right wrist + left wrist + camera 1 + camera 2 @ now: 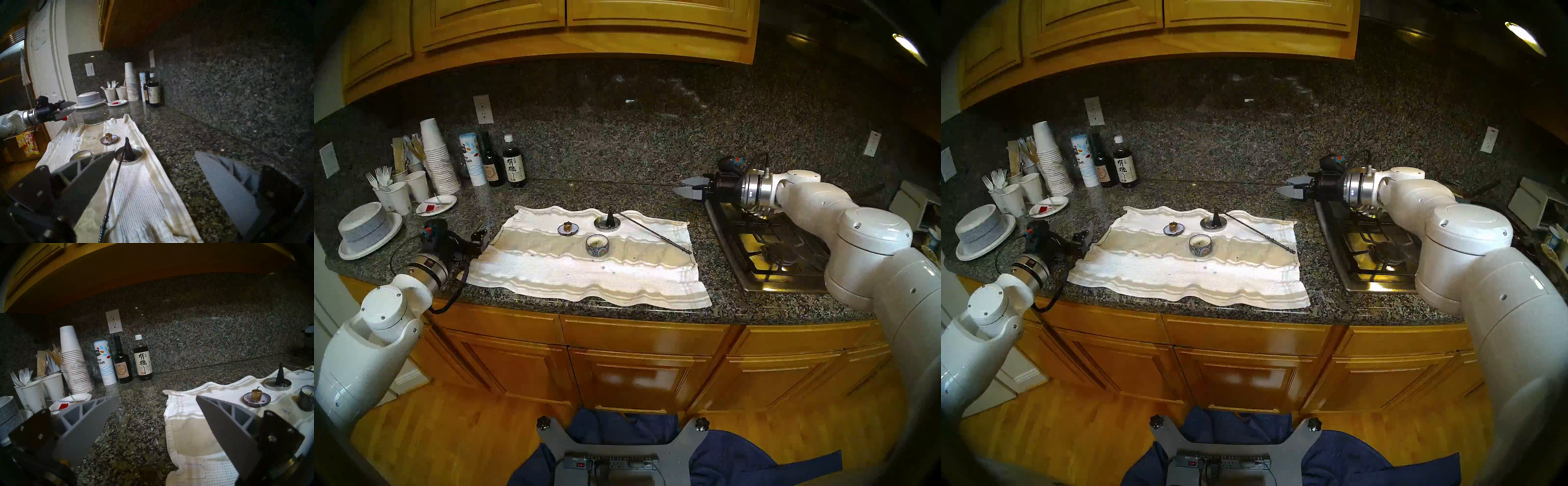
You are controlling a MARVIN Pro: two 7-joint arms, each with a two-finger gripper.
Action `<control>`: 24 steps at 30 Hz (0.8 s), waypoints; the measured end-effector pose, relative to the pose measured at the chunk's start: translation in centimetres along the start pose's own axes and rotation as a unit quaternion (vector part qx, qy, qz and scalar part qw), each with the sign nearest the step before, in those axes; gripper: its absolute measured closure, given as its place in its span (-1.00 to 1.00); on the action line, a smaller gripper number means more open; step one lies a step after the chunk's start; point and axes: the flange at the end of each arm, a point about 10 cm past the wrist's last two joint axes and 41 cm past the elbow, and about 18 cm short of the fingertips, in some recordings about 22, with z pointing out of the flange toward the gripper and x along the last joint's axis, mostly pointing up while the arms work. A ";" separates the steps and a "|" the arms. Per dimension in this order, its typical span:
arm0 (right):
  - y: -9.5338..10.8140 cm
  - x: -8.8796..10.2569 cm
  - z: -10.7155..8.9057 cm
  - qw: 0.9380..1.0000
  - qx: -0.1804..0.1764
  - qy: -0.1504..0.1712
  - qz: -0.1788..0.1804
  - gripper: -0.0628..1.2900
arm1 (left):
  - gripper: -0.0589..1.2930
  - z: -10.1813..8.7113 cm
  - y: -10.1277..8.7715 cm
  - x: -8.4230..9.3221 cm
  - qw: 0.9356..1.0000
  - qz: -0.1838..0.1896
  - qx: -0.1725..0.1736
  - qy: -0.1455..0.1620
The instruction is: Put out candle flame
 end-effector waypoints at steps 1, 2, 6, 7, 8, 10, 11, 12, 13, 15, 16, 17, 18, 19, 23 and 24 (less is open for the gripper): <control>0.1 0.1 -0.2 1.000 -0.002 0.002 -0.002 -0.87 | -0.91 0.0 0.0 0.0 1.000 0.000 0.000 0.000; 0.2 0.3 -0.4 1.000 -0.004 0.004 -0.004 -0.88 | -0.91 0.0 0.0 0.0 1.000 0.000 0.000 0.000; 0.3 0.5 -0.8 1.000 -0.008 0.008 -0.008 -0.88 | -0.91 0.0 0.0 0.0 1.000 0.000 0.000 0.000; 0.3 0.5 -0.9 1.000 -0.008 0.009 -0.009 -0.88 | -0.91 0.0 0.0 0.0 1.000 0.000 0.000 0.000; 0.3 0.5 -0.9 1.000 -0.008 0.011 -0.009 -0.88 | -0.91 0.0 0.0 0.0 1.000 0.000 0.000 0.000; 0.3 0.6 -1.0 1.000 -0.008 0.013 -0.010 -0.88 | -0.91 0.0 0.0 0.0 1.000 0.000 0.000 0.000; 0.3 0.6 -1.0 1.000 -0.007 0.014 -0.010 -0.88 | -0.91 0.0 0.0 0.0 1.000 0.000 0.000 0.000; 0.3 0.6 -1.1 1.000 -0.007 0.015 -0.010 -0.88 | -0.91 0.0 0.0 0.0 1.000 0.000 0.000 0.000; 0.3 0.7 -1.1 1.000 -0.006 0.016 -0.010 -0.88 | -0.91 0.0 0.0 0.0 1.000 0.000 0.000 0.000; 0.3 0.7 -1.1 1.000 -0.005 0.017 -0.010 -0.88 | -0.91 0.0 0.0 0.0 1.000 0.000 0.000 0.000; 0.3 0.7 -1.1 1.000 -0.005 0.018 -0.010 -0.88 | -0.91 0.0 0.0 0.0 1.000 0.000 0.000 0.000; 0.3 0.7 -1.2 1.000 -0.004 0.018 -0.010 -0.88 | -0.91 0.0 0.0 0.0 1.000 0.000 0.000 0.000; 0.3 0.7 -1.2 1.000 -0.004 0.019 -0.011 -0.88 | -0.91 0.0 0.0 0.0 1.000 0.000 0.000 0.000; 0.3 0.7 -1.2 1.000 -0.003 0.019 -0.011 -0.88 | -0.91 0.0 0.0 0.0 1.000 0.000 0.000 0.000; 0.3 0.7 -1.2 1.000 -0.002 0.021 -0.011 -0.88 | -0.91 0.0 0.0 0.0 1.000 0.000 0.000 0.000; 0.2 0.8 -1.3 1.000 -0.001 0.021 -0.011 -0.88 | -0.91 0.0 0.0 0.0 1.000 0.000 0.000 0.000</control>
